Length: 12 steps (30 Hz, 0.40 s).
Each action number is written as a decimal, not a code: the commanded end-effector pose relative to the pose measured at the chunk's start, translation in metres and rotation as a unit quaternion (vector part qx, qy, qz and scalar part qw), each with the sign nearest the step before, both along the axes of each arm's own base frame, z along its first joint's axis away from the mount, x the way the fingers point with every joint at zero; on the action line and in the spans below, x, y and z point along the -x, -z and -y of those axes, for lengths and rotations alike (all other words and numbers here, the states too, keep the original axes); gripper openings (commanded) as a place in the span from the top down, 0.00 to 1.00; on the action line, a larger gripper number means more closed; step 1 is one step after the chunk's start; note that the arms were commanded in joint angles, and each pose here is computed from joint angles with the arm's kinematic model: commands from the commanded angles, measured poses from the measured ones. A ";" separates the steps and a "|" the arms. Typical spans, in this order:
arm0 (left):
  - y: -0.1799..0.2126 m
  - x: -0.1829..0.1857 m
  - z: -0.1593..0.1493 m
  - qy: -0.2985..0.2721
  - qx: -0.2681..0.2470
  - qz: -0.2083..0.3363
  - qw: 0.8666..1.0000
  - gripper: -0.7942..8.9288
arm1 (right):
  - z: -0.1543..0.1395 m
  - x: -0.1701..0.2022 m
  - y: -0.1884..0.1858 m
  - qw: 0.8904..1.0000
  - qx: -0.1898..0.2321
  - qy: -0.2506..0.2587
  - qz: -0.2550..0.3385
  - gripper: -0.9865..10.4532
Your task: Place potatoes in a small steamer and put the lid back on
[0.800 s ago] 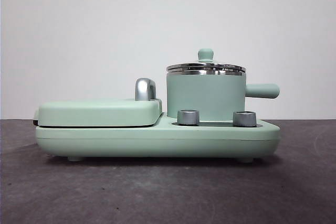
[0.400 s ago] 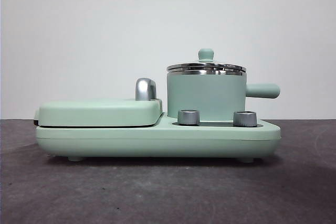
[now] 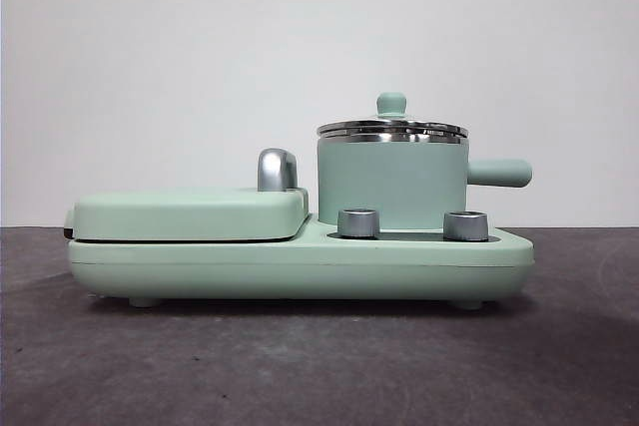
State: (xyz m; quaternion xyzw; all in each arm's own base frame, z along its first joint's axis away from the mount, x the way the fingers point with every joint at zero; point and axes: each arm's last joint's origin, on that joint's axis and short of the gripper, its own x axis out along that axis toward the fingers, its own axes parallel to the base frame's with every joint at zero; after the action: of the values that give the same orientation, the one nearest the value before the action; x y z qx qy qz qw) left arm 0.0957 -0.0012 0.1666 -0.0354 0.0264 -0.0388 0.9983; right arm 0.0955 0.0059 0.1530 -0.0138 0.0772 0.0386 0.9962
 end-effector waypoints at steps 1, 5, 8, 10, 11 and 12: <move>0.005 -0.001 0.000 -0.002 0.001 -0.003 1.000 0.91 | 0.000 0.000 0.001 1.000 -0.005 0.002 0.003 0.90; 0.005 -0.001 0.000 -0.002 0.001 -0.003 1.000 0.91 | 0.000 0.000 0.001 1.000 -0.005 0.002 0.003 0.90; 0.005 -0.001 0.000 -0.002 0.001 -0.003 1.000 0.91 | 0.000 0.000 0.001 1.000 -0.005 0.004 0.003 0.90; 0.005 -0.001 0.000 -0.002 0.001 -0.003 1.000 0.91 | 0.001 0.000 0.001 1.000 -0.002 0.025 0.004 0.90; 0.005 -0.001 0.000 -0.002 0.001 -0.003 1.000 0.91 | 0.002 0.000 0.001 1.000 -0.001 0.031 0.004 0.90; 0.005 -0.001 0.000 -0.002 0.001 -0.003 1.000 0.91 | 0.002 0.000 0.001 0.999 0.000 0.036 0.004 0.90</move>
State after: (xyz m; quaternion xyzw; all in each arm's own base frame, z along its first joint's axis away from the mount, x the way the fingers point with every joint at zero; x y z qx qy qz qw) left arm 0.0957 -0.0012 0.1666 -0.0354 0.0264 -0.0388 0.9983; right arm 0.0956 0.0041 0.1532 -0.0160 0.0763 0.0078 0.9969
